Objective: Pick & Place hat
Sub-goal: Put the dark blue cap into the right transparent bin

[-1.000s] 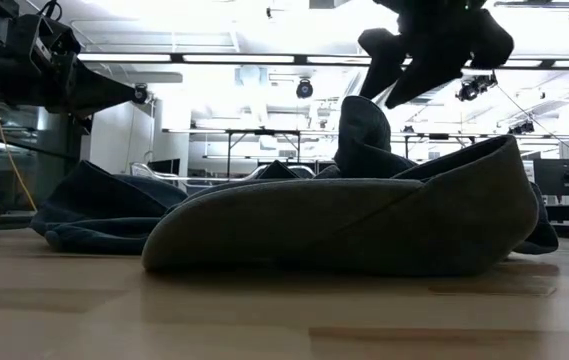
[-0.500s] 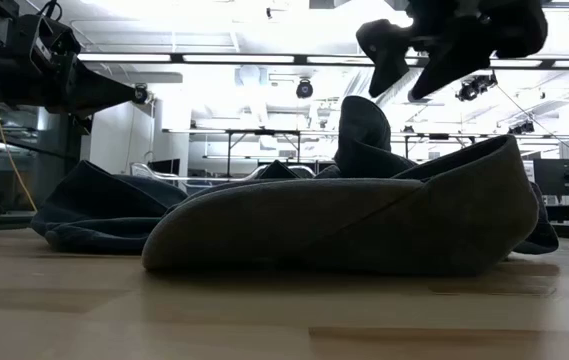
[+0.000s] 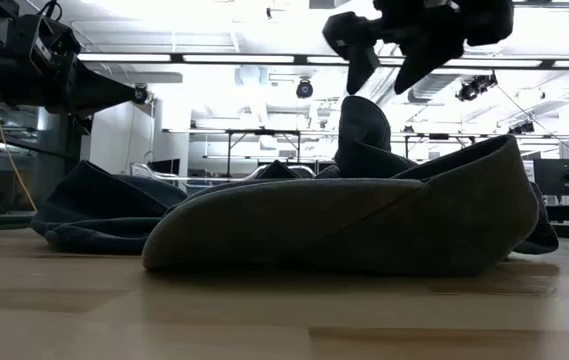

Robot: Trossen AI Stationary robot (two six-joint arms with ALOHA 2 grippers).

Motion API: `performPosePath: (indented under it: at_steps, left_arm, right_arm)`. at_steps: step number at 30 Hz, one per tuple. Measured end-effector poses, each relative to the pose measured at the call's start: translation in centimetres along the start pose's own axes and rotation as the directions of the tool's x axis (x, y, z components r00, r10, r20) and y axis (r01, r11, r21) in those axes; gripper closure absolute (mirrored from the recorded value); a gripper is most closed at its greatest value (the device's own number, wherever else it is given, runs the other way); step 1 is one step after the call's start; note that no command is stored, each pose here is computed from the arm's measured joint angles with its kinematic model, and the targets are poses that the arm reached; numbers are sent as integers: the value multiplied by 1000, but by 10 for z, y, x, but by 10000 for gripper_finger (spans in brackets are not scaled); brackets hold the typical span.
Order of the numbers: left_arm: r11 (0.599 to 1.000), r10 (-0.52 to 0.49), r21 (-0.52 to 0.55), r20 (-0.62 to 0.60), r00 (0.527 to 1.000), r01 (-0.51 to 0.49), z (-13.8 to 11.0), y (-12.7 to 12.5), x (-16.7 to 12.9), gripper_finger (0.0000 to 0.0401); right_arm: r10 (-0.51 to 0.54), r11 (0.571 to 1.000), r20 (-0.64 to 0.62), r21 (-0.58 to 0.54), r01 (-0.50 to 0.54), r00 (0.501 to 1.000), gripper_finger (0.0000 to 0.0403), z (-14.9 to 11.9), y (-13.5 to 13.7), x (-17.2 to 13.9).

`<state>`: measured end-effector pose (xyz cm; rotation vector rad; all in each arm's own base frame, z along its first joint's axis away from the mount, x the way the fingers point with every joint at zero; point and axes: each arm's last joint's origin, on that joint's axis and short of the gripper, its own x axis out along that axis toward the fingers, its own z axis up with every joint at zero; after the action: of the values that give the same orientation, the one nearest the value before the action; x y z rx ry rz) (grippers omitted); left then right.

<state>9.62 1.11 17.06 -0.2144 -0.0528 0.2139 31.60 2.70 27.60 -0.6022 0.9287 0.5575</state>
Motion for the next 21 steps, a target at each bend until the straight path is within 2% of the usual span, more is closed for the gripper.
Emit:
performPosePath:
  at_steps: [9,21]
  left_arm:
    - [1000,0,0,0,1000,0,0,0,0,401]
    - [1000,0,0,0,1000,0,0,0,0,401]
  right_arm:
    - [150,989,-54,9,-150,987,151,17,-16,20]
    - [177,984,-109,-12,-180,978,151,16,-16,43]
